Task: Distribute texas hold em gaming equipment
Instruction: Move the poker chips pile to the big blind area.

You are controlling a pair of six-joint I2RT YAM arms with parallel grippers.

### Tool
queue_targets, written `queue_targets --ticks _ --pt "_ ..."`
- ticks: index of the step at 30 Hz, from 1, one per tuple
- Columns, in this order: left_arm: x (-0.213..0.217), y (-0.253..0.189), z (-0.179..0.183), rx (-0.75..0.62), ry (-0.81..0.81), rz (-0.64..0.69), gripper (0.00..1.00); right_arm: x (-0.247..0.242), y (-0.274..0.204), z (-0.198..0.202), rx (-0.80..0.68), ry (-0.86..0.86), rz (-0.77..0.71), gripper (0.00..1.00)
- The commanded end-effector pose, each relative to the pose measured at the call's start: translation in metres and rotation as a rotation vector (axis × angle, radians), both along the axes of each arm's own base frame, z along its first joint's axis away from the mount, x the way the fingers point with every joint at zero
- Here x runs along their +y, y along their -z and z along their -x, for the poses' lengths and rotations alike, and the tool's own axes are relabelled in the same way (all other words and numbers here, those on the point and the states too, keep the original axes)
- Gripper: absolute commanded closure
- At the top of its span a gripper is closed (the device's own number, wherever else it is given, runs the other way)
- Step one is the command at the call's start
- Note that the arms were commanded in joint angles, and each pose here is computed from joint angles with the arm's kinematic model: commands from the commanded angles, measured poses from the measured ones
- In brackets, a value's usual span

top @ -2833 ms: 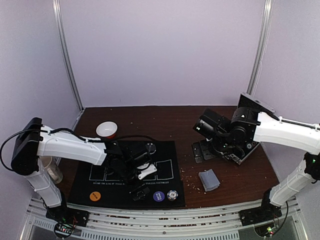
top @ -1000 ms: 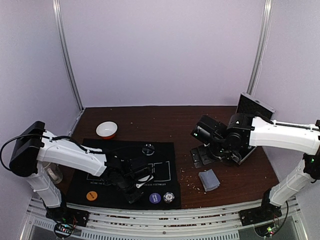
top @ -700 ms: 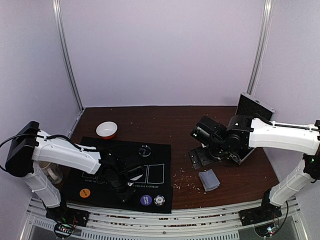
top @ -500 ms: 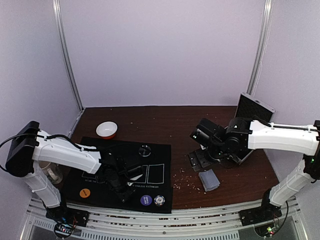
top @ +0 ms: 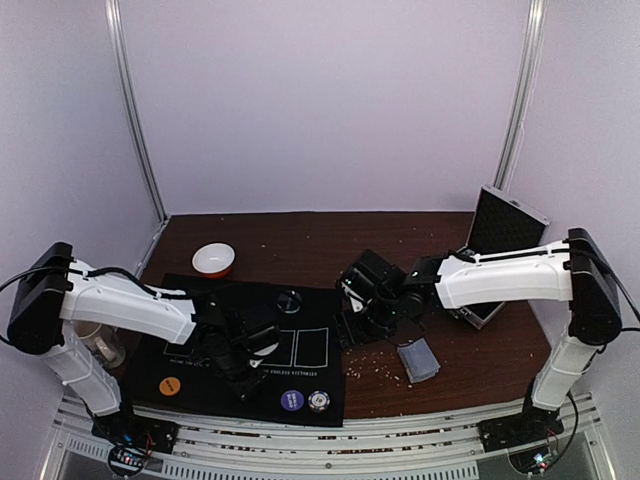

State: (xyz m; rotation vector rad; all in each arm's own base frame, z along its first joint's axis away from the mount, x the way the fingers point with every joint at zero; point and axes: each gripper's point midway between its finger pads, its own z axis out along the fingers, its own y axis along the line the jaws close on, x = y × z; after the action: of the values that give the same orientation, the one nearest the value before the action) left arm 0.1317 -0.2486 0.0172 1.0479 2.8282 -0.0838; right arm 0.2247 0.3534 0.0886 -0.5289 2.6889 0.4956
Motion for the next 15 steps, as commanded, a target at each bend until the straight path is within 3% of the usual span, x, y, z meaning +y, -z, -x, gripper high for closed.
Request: queue_targets --ticks 1,6,15 --pt "0.004 -0.002 0.000 0.002 -0.018 0.031 1.00 0.019 0.004 -0.015 0.039 0.037 -0.112 0.32" --pt "0.005 -0.001 0.003 0.013 -0.024 0.041 1.00 0.026 0.028 -0.013 0.101 0.017 -0.132 0.48" --pt "0.016 0.000 0.006 0.029 -0.064 0.045 1.00 0.019 0.053 -0.022 0.131 0.040 -0.116 0.62"
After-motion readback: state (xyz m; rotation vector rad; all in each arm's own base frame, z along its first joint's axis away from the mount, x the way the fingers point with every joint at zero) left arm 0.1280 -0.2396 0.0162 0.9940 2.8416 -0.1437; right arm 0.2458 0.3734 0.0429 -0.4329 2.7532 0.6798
